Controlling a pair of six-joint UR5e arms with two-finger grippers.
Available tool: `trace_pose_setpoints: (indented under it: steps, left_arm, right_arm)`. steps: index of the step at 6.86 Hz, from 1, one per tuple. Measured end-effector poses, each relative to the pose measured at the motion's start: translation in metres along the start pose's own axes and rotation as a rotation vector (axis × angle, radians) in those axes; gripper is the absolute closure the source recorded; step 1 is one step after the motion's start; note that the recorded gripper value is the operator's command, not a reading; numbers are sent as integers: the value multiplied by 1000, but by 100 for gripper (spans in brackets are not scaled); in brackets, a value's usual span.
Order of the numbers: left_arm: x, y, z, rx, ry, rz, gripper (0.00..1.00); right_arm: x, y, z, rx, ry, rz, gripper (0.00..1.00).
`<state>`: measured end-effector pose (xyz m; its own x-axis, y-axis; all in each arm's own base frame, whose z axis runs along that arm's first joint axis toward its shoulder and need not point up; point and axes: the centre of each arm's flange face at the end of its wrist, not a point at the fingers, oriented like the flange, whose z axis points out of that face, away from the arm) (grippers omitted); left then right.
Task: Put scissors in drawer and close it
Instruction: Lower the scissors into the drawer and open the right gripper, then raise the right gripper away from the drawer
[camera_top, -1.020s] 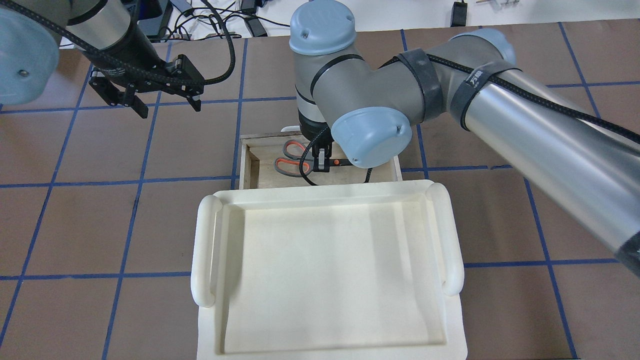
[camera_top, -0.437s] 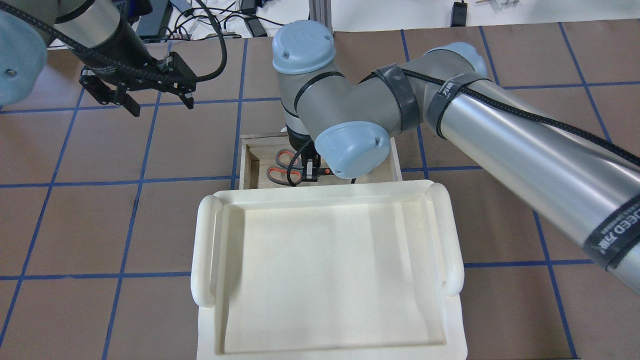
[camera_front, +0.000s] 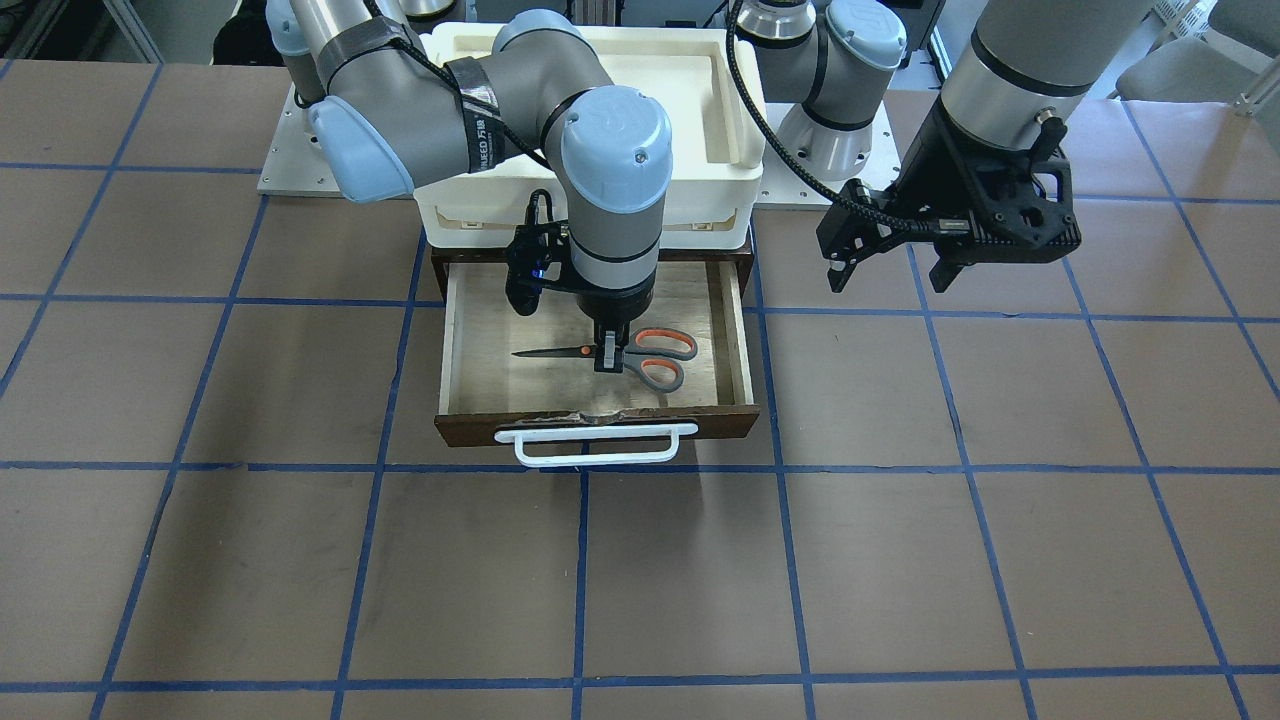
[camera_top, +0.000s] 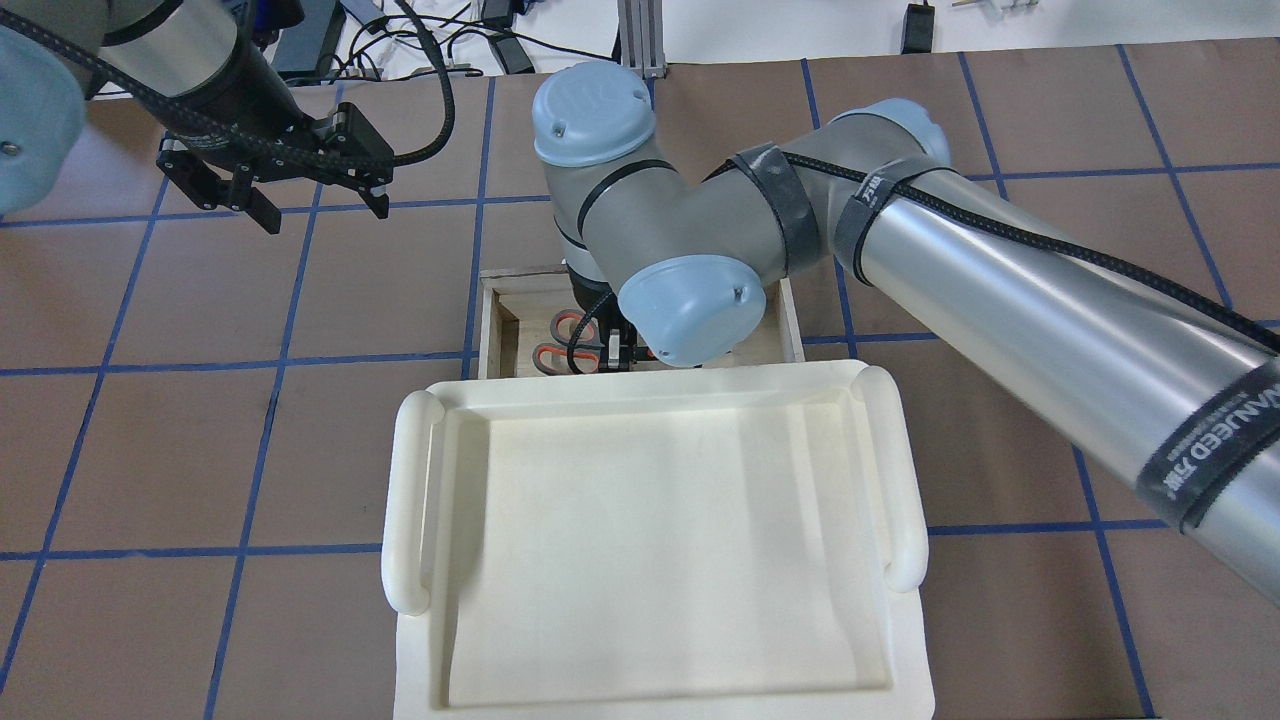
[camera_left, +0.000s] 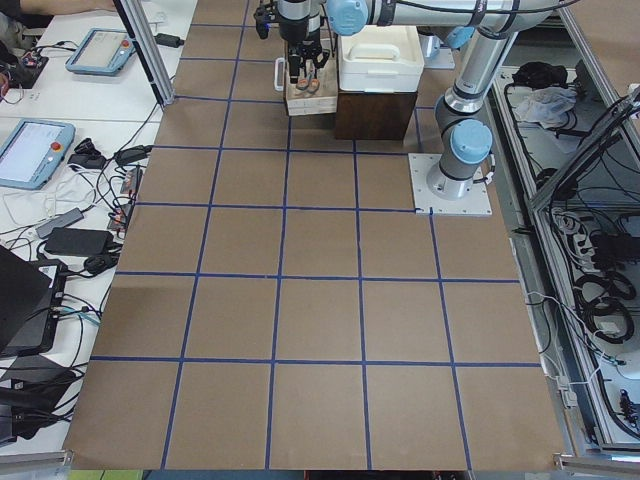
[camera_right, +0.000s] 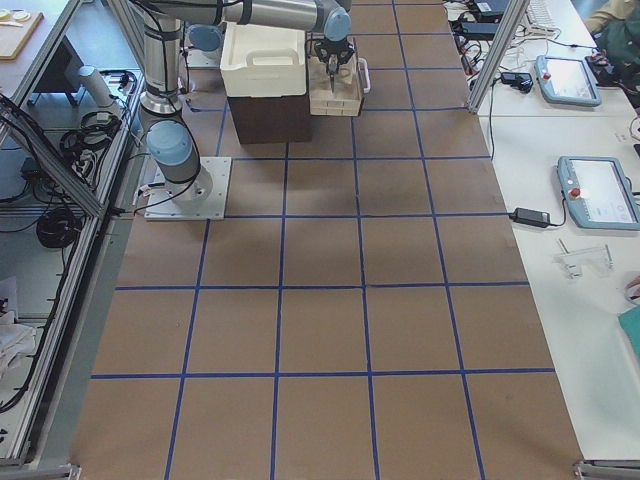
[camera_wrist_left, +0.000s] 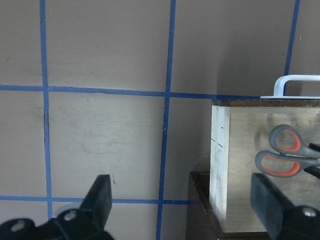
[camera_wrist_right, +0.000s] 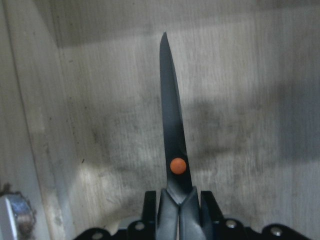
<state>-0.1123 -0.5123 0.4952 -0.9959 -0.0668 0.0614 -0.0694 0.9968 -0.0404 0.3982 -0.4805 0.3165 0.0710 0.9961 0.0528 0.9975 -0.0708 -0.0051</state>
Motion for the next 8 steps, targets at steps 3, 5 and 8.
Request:
trace_pose_setpoints:
  steps: [3,5,8]
  left_arm:
    - [-4,-3,4,-13,-9,5,0]
    - [-4,4,4,-45,-7,10,0]
    - [-3,10,-1,-49,-1,11,0]
  right_arm:
    - [3,1,-5,-2,8,15,46]
    - [3,6,-16,-33,-30,-15,47]
    - [-25,-36,-73,-62,-136,-127,51]
